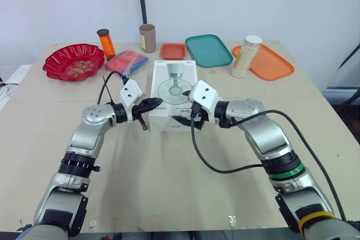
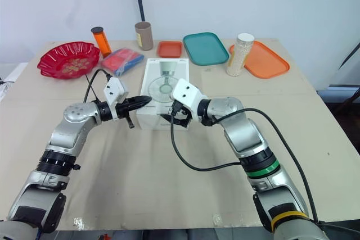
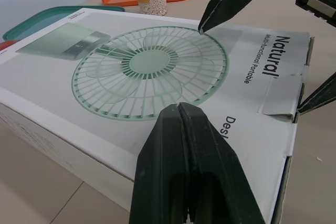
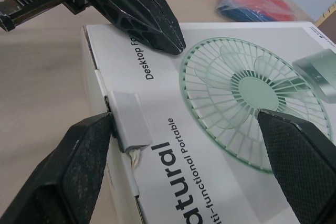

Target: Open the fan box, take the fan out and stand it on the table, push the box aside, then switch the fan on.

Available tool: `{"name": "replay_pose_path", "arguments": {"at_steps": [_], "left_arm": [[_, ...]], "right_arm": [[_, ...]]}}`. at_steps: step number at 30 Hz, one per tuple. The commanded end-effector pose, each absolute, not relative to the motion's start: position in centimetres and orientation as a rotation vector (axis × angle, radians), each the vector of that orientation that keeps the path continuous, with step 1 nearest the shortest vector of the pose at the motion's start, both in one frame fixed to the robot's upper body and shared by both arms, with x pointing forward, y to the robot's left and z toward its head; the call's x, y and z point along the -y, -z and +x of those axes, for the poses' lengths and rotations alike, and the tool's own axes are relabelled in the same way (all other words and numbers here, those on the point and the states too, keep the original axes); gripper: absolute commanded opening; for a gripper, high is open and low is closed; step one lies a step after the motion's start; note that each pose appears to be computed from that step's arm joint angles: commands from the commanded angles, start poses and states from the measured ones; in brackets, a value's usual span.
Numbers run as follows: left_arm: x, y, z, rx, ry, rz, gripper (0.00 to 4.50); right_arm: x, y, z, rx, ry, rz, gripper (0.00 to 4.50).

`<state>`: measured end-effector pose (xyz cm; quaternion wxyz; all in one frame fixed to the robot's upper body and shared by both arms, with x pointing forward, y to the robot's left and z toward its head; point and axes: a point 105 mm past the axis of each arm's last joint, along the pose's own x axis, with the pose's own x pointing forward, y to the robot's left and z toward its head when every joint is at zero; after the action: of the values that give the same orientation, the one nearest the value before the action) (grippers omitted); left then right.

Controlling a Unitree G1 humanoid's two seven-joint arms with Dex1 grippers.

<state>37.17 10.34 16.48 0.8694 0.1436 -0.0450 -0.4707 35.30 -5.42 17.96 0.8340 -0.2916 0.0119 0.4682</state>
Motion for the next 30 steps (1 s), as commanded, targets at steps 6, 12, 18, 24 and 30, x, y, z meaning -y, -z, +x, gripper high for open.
{"name": "replay_pose_path", "arguments": {"at_steps": [6, 12, 18, 24, 30], "left_arm": [[-10.3, -16.0, 36.9, 0.087, 0.987, 0.312, 0.08], [-10.2, -16.0, 36.8, 0.087, 0.99, 0.313, 0.08], [-10.2, -15.8, 36.8, 0.083, 0.991, 0.316, 0.08], [-10.6, -15.9, 36.6, 0.072, 1.003, 0.324, 0.08], [-11.1, -16.2, 36.7, 0.068, 1.0, 0.333, 0.08]], "right_arm": [[5.8, -21.0, 35.5, 0.054, -0.965, -0.549, 4.5], [6.6, -22.4, 36.3, 0.068, -0.918, -0.44, 4.5], [7.4, -22.2, 37.4, 0.047, -0.855, -0.405, 4.5], [7.7, -21.5, 34.8, 0.034, -0.976, -0.323, 4.5], [9.0, -20.0, 30.8, 0.015, -1.118, -0.303, 4.5]]}}
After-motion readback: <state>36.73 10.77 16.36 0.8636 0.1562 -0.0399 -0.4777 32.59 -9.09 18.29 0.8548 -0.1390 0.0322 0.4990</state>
